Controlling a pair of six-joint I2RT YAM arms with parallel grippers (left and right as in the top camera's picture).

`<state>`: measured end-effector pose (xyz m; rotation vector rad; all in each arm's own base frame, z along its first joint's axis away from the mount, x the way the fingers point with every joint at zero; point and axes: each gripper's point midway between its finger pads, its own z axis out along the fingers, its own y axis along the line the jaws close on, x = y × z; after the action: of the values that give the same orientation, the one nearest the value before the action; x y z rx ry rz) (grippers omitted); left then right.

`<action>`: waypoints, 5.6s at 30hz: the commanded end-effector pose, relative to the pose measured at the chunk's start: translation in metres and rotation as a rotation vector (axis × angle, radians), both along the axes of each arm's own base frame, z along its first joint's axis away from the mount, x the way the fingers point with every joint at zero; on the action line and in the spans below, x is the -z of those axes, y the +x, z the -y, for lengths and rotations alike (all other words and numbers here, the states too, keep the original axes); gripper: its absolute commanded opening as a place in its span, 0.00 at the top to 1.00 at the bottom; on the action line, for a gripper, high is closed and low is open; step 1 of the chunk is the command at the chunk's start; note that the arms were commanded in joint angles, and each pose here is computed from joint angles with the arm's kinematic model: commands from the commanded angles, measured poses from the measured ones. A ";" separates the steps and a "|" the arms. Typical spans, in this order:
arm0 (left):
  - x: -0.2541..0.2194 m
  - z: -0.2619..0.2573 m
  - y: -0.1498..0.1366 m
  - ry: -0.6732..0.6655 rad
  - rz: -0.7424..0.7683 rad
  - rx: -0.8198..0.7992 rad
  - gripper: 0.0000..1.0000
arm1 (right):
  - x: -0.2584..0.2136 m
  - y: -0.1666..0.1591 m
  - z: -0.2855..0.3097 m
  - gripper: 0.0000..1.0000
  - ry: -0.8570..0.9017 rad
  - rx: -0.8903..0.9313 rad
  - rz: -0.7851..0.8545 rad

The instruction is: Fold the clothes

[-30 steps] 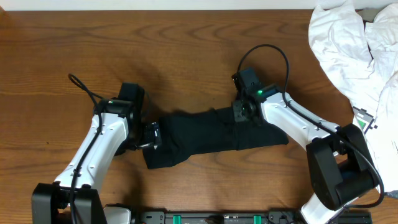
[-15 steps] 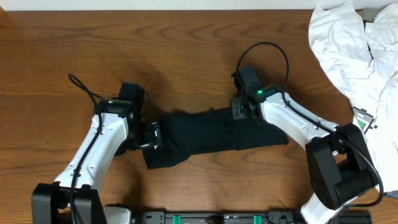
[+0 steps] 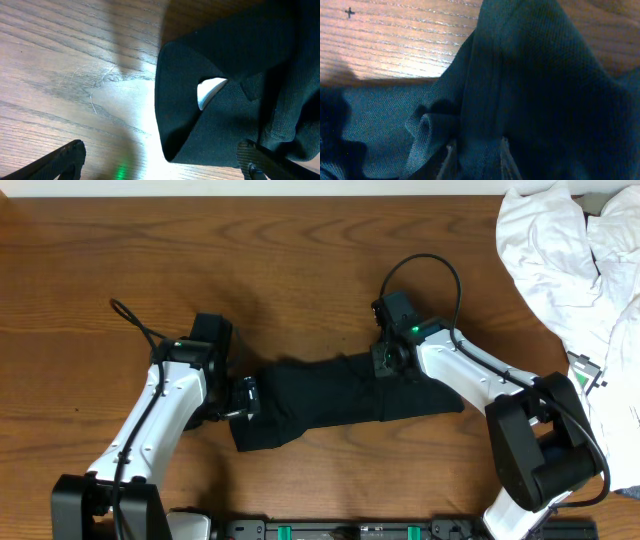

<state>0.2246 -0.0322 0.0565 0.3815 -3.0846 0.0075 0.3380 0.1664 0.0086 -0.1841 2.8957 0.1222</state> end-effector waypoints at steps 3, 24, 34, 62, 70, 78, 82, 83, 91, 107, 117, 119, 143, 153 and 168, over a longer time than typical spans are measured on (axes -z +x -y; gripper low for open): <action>-0.008 -0.001 0.007 0.000 0.034 -0.008 0.02 | 0.007 -0.007 -0.002 0.98 -0.003 -0.002 -0.027; -0.008 -0.001 0.007 0.000 0.034 -0.008 0.02 | -0.071 -0.016 -0.019 0.99 0.112 -0.045 0.059; -0.008 -0.001 0.007 0.000 0.034 -0.008 0.02 | -0.068 -0.037 -0.039 0.99 0.104 -0.151 0.028; -0.008 0.001 0.006 -0.007 0.027 -0.008 0.02 | -0.055 -0.044 -0.001 0.88 0.005 -0.119 -0.059; -0.008 0.001 0.005 -0.007 0.024 -0.008 0.02 | -0.036 -0.070 0.000 0.88 -0.018 -0.105 -0.132; -0.008 0.003 0.005 -0.020 0.021 -0.008 0.02 | -0.001 -0.085 -0.003 0.85 0.029 -0.108 -0.137; -0.008 0.004 0.004 -0.029 0.020 -0.008 0.02 | 0.004 -0.082 -0.005 0.73 0.041 -0.109 -0.115; -0.008 0.005 0.004 -0.030 0.020 -0.008 0.02 | 0.004 -0.082 -0.005 0.72 0.042 -0.109 -0.112; -0.008 0.010 0.009 -0.057 0.039 -0.003 0.02 | 0.003 -0.075 -0.009 0.62 0.057 -0.111 -0.083; 0.004 0.058 0.020 -0.338 0.052 0.023 0.02 | 0.003 -0.076 -0.008 0.62 0.054 -0.111 -0.089; 0.030 0.059 0.017 -0.347 0.047 -0.006 0.02 | 0.004 -0.077 -0.008 0.63 0.055 -0.108 -0.092; 0.034 0.063 0.018 -0.373 0.045 -0.004 0.02 | 0.004 -0.077 -0.008 0.63 0.054 -0.108 -0.092; 0.074 0.071 0.026 -0.399 -0.001 -0.004 0.66 | 0.004 -0.081 -0.008 0.65 0.056 -0.105 -0.106; 0.068 0.070 0.028 -0.398 0.031 0.046 0.94 | -0.016 -0.066 -0.012 0.65 0.069 -0.115 -0.052; 0.018 -0.023 0.046 -0.374 0.176 -0.219 0.94 | -0.197 -0.012 0.039 0.30 0.141 -0.008 0.285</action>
<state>0.2623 -0.0358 0.0258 0.6481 -3.0426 0.6658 0.3226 0.1550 0.2005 -0.2406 2.5906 0.3301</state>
